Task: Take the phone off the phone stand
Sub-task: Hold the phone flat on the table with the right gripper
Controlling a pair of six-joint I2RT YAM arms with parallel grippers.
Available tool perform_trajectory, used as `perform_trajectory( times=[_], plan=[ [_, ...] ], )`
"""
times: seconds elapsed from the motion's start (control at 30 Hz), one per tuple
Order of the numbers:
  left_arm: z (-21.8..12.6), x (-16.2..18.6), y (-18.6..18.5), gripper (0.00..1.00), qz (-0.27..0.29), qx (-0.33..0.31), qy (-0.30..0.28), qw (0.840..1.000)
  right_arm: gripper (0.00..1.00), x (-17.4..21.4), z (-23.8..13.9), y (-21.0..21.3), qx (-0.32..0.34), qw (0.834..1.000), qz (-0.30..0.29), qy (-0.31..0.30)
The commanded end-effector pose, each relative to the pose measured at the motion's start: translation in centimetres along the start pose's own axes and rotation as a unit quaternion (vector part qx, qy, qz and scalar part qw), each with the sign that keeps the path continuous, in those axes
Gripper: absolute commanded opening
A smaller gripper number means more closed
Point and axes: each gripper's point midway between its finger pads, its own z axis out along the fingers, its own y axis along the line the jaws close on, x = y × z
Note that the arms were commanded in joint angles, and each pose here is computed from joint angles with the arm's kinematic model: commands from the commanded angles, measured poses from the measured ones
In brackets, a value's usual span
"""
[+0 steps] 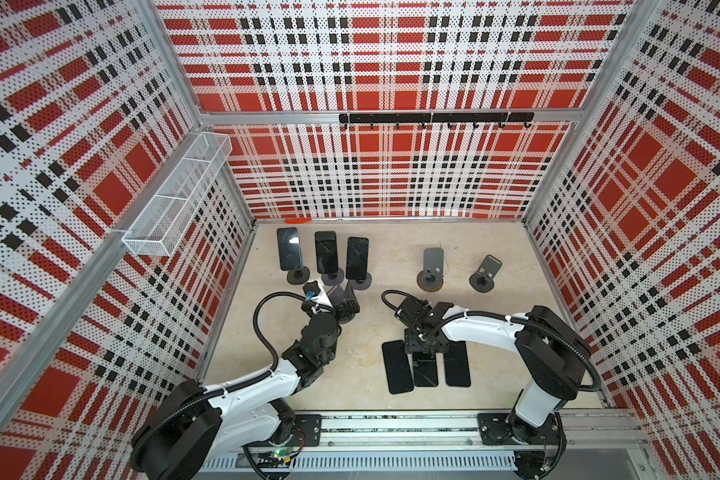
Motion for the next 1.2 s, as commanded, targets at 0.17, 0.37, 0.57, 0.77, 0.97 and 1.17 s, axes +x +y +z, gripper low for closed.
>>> perform_trajectory(
  times=[0.17,0.37,0.57,0.77,0.97,1.17],
  plan=[
    [0.0,-0.1,0.2,0.98,-0.006,0.003,-0.001,1.0,0.78,1.0,1.9,-1.0,0.029,1.0,0.006,0.006],
    [0.0,-0.1,0.0,0.98,-0.007,0.006,-0.001,1.0,0.79,0.8,1.9,-0.8,0.029,1.0,0.003,0.006],
    [0.0,-0.2,0.1,0.98,-0.008,0.006,-0.001,1.0,0.79,0.9,2.2,-0.7,0.031,0.999,-0.001,0.012],
    [0.0,-0.1,0.1,0.98,-0.01,0.005,-0.001,1.0,0.79,1.0,2.3,-0.8,0.035,0.999,-0.001,0.013],
    [0.0,0.0,0.2,0.98,-0.009,0.003,0.0,1.0,0.8,1.3,2.4,-1.0,0.035,0.999,-0.005,0.016],
    [0.1,0.1,0.3,0.98,-0.008,0.002,0.001,1.0,0.79,1.6,2.9,-1.0,0.038,0.999,-0.011,0.025]
  ],
)
